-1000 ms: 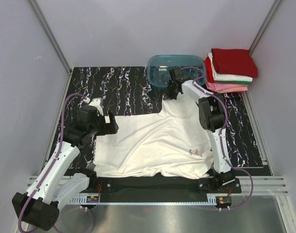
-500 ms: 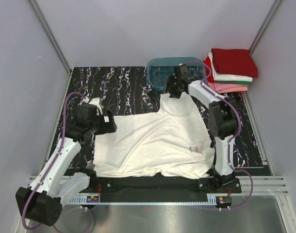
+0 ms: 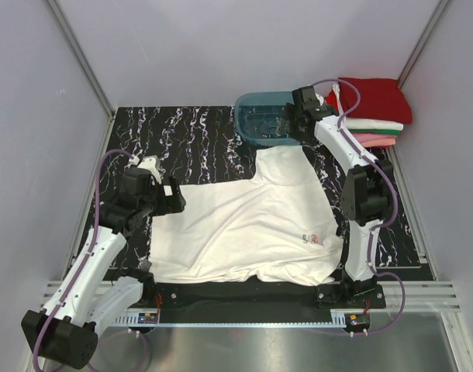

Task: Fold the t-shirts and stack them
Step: Flatten the tshirt out

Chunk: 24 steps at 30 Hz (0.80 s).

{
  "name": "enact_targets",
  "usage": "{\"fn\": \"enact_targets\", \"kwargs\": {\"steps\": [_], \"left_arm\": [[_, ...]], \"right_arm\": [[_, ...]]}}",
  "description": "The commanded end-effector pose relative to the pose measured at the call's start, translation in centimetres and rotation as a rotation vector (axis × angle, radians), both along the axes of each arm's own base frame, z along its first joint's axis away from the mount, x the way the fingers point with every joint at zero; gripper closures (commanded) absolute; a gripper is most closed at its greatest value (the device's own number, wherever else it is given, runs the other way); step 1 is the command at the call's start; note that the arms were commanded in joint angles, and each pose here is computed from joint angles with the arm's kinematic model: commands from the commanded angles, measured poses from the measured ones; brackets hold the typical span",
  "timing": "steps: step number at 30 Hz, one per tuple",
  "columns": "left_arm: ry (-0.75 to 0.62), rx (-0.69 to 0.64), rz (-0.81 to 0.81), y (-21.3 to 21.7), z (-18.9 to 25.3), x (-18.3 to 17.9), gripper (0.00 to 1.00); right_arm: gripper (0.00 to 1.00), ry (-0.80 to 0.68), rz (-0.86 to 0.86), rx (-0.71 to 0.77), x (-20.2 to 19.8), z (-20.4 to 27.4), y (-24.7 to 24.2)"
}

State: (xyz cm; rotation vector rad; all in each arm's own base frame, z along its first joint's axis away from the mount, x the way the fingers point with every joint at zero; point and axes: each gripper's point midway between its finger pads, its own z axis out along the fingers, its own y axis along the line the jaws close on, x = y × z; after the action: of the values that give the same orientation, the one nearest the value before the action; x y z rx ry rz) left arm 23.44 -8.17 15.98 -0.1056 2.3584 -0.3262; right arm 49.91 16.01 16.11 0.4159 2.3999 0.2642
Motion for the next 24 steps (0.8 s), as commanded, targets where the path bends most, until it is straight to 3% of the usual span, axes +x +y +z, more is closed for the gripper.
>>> {"fn": "enact_targets", "kwargs": {"steps": [1, 13, 20, 24], "left_arm": [[-0.049, -0.005, -0.021, -0.2, 0.9, 0.7, 0.01], [-0.059, -0.032, -0.05, -0.9, 1.0, 0.6, 0.01], [-0.043, -0.039, -0.065, -1.2, 0.7, 0.7, 0.01], [-0.046, -0.047, -0.073, -1.4, 0.8, 0.6, 0.01]], "right_arm": [[0.09, 0.135, -0.111, -0.078, -0.6, -3.0, -3.4], [0.07, 0.12, -0.143, -0.027, 4.8, -5.1, -3.0], [0.08, 0.016, -0.186, 0.073, 4.5, -3.4, -3.5], [0.08, 0.053, -0.229, 0.072, 5.1, -4.7, -4.8]]}}
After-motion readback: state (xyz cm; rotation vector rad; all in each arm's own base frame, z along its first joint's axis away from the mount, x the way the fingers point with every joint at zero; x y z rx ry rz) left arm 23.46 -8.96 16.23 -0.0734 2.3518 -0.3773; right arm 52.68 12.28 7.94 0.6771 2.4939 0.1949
